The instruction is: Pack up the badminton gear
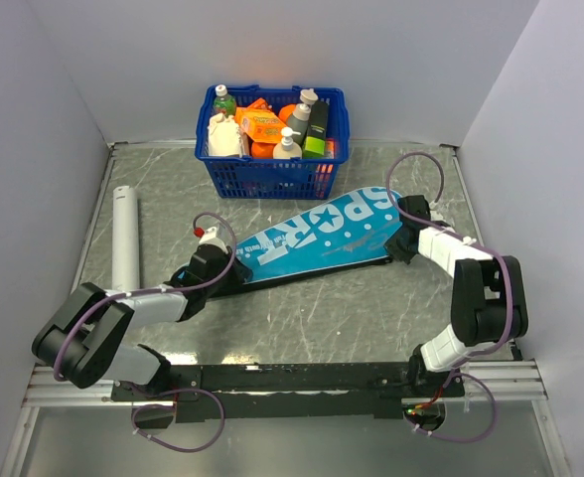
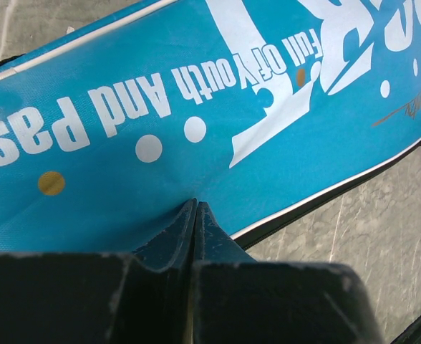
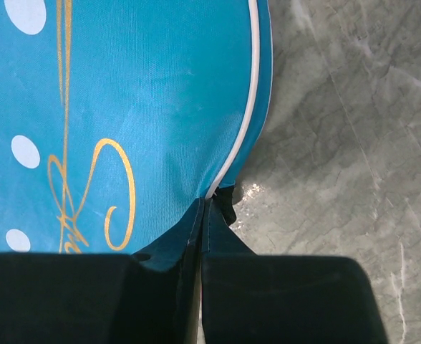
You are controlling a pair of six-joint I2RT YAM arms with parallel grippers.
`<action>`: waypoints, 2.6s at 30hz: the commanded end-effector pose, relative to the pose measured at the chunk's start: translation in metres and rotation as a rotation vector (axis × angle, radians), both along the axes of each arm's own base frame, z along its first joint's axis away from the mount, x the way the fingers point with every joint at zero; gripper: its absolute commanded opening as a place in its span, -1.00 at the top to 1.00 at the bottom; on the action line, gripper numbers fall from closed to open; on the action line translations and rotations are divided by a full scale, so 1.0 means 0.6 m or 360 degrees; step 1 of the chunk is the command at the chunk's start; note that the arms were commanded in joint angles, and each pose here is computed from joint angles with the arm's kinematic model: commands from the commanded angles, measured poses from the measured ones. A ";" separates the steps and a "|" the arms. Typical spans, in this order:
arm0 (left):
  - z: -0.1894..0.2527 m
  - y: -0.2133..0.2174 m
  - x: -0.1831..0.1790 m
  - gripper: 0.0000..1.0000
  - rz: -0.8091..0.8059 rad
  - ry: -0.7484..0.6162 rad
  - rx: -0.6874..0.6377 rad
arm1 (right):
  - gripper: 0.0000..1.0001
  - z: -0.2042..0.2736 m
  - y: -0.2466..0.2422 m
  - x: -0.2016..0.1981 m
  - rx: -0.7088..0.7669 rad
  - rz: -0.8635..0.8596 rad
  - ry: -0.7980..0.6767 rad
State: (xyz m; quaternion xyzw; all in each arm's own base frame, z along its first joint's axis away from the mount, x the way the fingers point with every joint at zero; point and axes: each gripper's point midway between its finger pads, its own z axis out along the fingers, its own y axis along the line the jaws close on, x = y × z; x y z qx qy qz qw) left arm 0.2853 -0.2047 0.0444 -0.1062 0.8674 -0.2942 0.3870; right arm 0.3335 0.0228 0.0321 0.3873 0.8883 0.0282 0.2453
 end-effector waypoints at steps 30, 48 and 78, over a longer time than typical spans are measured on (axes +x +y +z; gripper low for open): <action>-0.017 -0.035 0.004 0.98 -0.0112 0.0008 -0.0115 | 1.00 0.046 0.296 -0.010 0.0160 0.0413 -0.0107; 0.017 -0.056 0.006 0.98 -0.0201 -0.0055 -0.0153 | 1.00 0.062 0.461 -0.004 0.0472 0.0710 -0.0169; 0.121 0.097 0.040 0.24 0.0328 -0.0163 0.0179 | 1.00 -0.027 0.143 -0.013 0.0332 0.0275 0.0037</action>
